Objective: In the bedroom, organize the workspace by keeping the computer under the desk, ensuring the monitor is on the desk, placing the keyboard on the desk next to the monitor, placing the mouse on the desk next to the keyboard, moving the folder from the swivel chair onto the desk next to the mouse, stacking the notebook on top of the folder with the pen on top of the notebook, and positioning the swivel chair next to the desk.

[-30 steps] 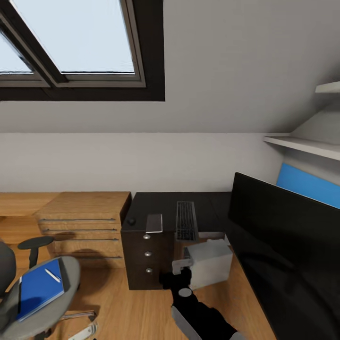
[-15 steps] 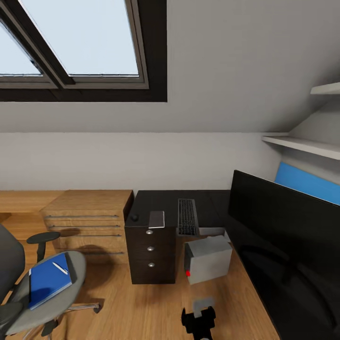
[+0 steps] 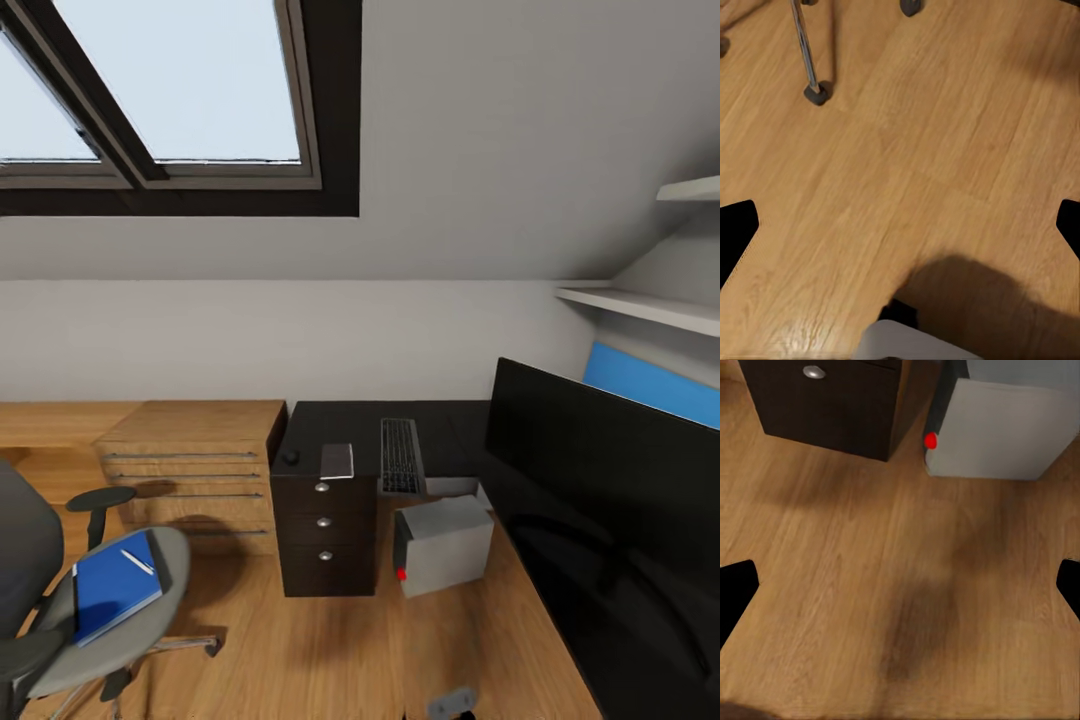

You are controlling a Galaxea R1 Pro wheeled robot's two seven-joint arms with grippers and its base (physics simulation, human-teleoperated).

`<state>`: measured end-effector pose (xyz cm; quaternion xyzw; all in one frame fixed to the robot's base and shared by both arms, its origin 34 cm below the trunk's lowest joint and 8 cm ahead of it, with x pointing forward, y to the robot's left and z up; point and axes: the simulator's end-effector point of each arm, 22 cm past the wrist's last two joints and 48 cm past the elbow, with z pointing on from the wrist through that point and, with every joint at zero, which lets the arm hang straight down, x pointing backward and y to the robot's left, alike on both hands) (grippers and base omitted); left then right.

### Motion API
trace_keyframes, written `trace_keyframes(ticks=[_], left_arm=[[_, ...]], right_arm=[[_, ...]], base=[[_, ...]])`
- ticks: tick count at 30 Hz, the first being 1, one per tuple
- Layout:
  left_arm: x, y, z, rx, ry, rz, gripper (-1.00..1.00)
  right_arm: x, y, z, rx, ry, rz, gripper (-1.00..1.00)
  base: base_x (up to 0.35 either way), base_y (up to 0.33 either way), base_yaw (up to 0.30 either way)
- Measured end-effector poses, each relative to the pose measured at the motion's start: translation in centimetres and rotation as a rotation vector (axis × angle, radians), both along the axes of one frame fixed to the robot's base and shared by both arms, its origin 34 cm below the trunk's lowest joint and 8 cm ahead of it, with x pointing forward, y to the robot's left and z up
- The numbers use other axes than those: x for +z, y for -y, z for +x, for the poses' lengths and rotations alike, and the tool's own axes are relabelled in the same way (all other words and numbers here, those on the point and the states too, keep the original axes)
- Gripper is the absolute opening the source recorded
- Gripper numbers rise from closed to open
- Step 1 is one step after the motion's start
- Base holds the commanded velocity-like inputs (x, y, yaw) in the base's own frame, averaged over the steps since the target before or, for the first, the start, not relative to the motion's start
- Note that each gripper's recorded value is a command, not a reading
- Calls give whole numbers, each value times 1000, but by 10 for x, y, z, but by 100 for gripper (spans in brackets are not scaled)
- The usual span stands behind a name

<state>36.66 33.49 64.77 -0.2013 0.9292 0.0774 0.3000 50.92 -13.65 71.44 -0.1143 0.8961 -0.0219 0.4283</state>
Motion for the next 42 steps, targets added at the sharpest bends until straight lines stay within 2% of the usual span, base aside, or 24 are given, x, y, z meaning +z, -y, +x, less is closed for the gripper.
trace_keyframes(ticks=[6,16,24,32,42], left_arm=[[-6,-4,-14,0,-30,15,100],[-10,3,-20,-2,-43,8,100],[-9,3,-20,-1,-41,8,100],[-9,3,-20,-1,-40,9,100],[-10,3,-20,-1,-41,9,100]], right_arm=[[-3,3,-5,6,-3,1,100],[-2,3,-5,8,3,4,100],[-2,3,-5,8,3,3,100],[-3,3,-5,9,2,3,100],[-3,3,-5,10,2,3,100]], base=[[-236,212,0],[-164,142,0],[-190,-153,-158],[-30,-136,-26],[-282,-83,0]])
